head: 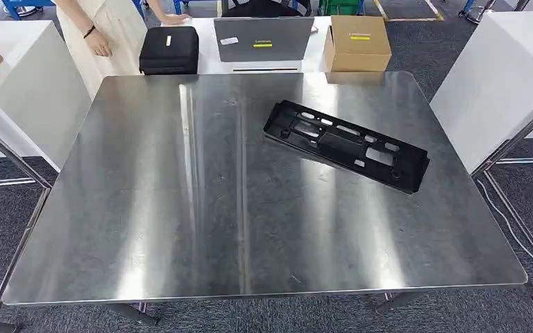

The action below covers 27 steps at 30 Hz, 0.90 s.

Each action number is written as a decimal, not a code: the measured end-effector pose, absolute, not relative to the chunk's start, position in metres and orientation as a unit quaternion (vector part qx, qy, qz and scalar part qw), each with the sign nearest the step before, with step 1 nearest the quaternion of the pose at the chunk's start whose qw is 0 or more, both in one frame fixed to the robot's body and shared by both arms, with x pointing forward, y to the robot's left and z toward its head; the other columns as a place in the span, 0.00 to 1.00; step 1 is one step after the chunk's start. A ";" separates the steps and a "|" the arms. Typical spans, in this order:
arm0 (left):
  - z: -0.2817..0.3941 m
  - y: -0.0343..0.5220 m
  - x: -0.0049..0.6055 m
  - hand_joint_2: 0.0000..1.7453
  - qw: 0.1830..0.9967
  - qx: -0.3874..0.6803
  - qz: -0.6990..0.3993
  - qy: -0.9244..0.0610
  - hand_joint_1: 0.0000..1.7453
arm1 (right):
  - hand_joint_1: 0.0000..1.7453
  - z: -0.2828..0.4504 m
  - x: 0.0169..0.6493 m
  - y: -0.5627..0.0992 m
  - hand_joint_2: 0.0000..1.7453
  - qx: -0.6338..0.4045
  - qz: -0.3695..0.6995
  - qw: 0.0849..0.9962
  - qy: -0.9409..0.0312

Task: Take the parts from the cabinet and place them on the table.

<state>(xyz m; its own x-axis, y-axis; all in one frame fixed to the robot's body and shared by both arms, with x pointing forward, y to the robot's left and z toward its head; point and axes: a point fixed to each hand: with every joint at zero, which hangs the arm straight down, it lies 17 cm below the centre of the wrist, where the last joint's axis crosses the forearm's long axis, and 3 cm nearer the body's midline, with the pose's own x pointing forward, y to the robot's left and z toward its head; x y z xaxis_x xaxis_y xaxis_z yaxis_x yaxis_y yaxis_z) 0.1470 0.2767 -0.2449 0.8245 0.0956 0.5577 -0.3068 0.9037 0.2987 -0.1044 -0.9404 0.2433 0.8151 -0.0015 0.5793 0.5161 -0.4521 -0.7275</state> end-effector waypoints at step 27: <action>-0.255 0.255 0.130 0.00 0.957 0.169 0.063 -0.227 0.00 | 0.00 0.201 -0.035 -0.948 0.00 -0.762 -0.072 0.633 -0.114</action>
